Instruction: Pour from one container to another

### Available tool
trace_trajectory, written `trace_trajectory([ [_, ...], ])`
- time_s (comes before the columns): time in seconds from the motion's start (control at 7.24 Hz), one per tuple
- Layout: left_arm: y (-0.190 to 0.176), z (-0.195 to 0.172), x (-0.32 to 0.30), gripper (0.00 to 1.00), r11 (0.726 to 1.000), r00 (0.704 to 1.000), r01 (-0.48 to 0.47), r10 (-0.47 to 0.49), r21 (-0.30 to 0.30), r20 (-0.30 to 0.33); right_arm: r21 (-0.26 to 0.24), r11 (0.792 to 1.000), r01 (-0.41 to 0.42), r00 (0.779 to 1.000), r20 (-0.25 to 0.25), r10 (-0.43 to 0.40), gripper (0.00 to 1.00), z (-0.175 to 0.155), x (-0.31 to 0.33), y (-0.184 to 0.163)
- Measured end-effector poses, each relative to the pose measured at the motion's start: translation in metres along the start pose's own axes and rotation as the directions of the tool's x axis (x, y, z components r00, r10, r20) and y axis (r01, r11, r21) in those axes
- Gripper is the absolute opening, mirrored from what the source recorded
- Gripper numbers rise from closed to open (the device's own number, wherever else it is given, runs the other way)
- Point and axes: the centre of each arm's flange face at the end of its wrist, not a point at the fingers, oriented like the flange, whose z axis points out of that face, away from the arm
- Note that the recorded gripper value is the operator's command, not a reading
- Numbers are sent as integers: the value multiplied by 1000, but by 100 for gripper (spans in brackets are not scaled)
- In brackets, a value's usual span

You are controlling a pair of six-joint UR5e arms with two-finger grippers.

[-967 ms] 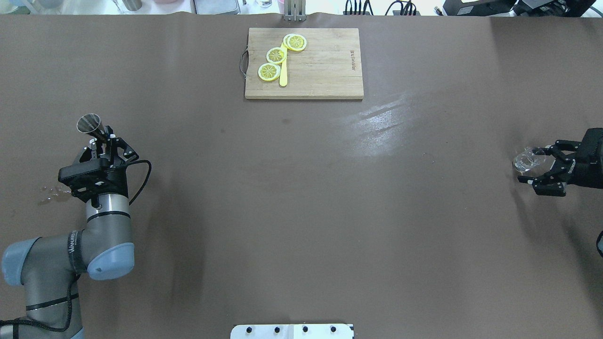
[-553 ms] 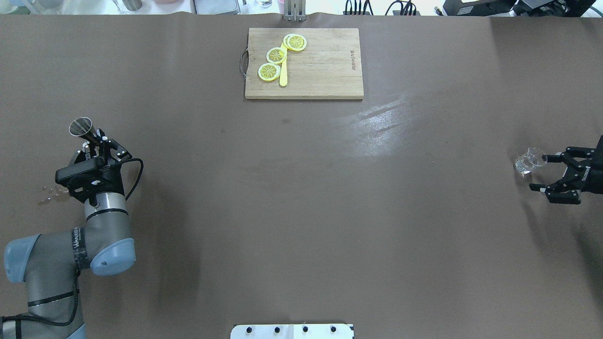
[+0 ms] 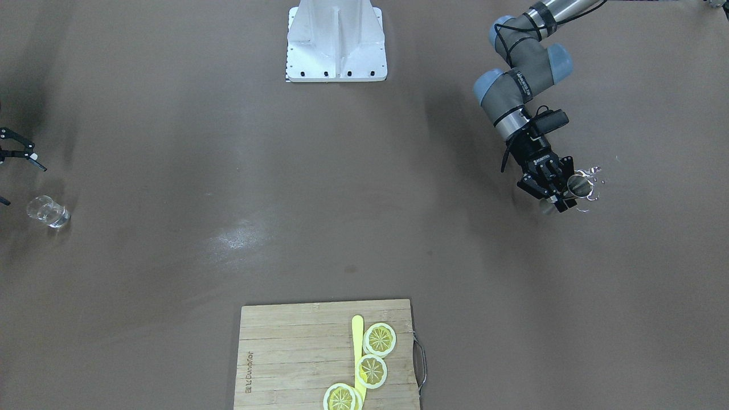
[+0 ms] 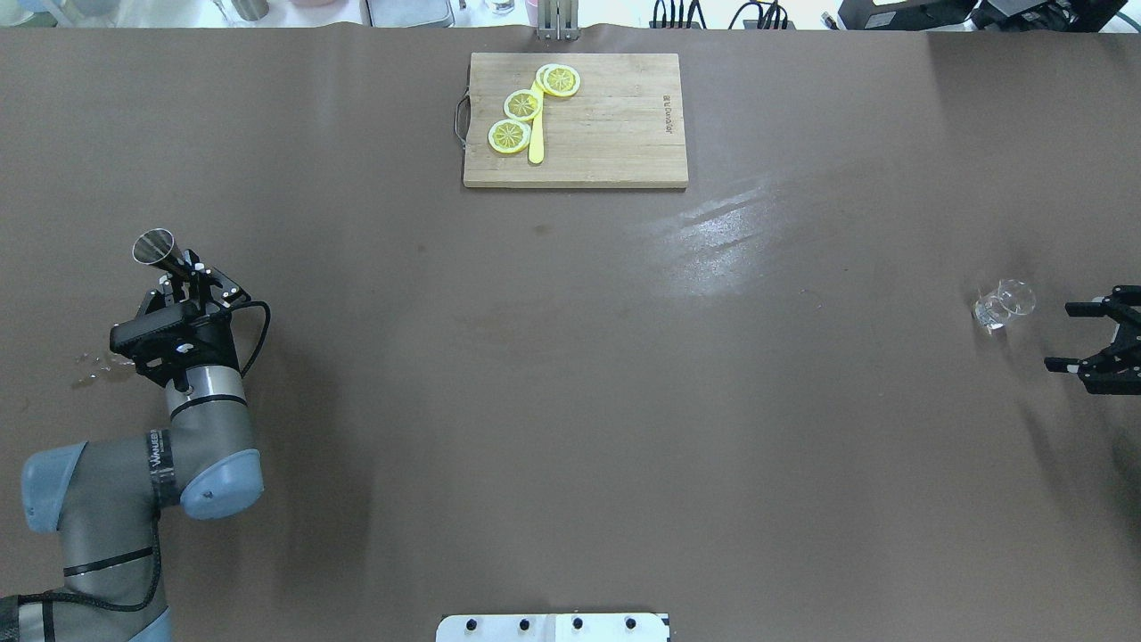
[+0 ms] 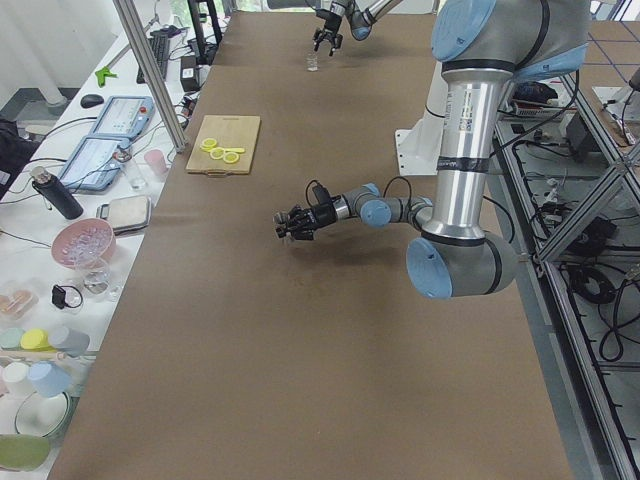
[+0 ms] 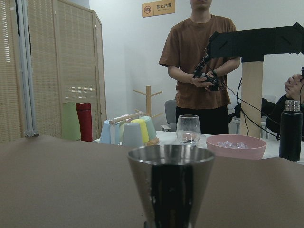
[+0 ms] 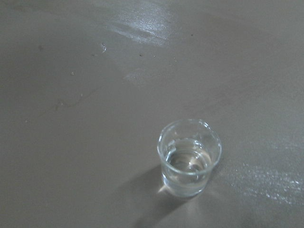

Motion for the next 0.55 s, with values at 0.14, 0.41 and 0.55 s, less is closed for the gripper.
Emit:
trace_trajectory([
  [0.14,3,1,-1,21,1000,1000,-3,3,-7,6,-30,998,-49,999,-3,49,100,-14,9,7],
  [0.41,9,2,1,35,1000,1000,-14,14,-12,13,-96,974,-207,978,-53,203,100,-42,39,17],
  [0.55,10,2,1,46,1000,1000,-17,17,-12,14,-116,953,-279,958,-94,270,100,-51,52,21],
])
